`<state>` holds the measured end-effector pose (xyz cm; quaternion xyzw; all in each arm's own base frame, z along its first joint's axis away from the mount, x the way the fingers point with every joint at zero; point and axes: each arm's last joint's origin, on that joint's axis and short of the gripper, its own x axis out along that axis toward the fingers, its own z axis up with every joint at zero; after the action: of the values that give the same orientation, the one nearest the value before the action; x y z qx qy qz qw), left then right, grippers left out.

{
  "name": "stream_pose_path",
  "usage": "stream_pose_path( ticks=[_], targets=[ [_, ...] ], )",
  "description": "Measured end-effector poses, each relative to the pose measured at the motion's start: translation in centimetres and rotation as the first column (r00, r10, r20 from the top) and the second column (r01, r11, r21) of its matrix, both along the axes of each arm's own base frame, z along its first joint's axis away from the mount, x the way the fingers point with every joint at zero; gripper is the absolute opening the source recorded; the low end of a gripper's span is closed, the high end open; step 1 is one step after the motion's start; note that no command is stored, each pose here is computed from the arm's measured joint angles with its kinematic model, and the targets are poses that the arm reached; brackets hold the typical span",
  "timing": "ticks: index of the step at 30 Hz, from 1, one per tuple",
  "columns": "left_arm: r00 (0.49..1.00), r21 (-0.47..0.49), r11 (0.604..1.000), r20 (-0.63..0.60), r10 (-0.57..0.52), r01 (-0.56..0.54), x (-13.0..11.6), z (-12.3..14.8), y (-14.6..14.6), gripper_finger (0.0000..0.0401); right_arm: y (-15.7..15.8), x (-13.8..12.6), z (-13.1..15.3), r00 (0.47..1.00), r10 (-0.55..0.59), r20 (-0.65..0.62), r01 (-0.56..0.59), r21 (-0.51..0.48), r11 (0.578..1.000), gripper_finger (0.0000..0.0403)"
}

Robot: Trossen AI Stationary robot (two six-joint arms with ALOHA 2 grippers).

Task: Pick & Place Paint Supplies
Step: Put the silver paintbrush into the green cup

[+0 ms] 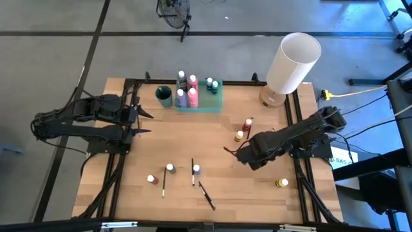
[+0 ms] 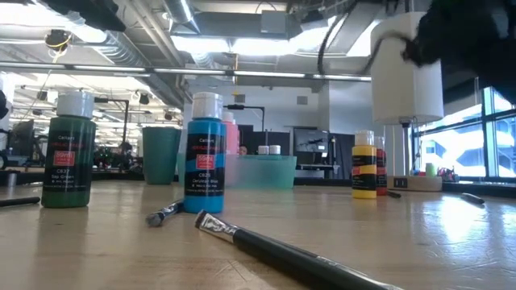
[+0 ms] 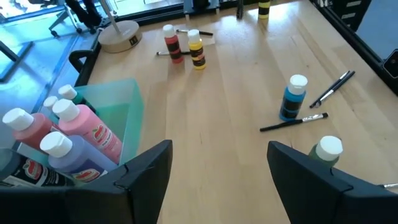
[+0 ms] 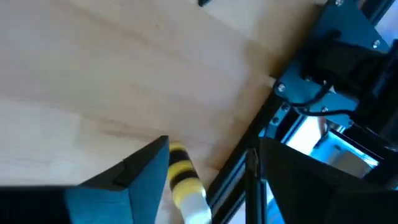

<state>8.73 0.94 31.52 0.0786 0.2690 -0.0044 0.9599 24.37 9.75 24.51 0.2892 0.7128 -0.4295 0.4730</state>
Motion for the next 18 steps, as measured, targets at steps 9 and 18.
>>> stream_pose_path(
  ticks=[9,18],
  targets=[
    [1.0,0.004,1.0,-0.005,-0.002,0.002,0.0,0.0,0.0,0.026,-2.4,-5.1,6.4,0.93,-0.053,0.364,0.099,-0.111,0.989,0.0294],
    [1.0,-0.002,1.0,-0.03,-0.002,0.001,-0.2,-0.2,0.0,0.0259,-6.4,-12.3,7.0,0.749,-0.2,0.632,0.401,-0.193,0.896,0.0298]
  ],
)
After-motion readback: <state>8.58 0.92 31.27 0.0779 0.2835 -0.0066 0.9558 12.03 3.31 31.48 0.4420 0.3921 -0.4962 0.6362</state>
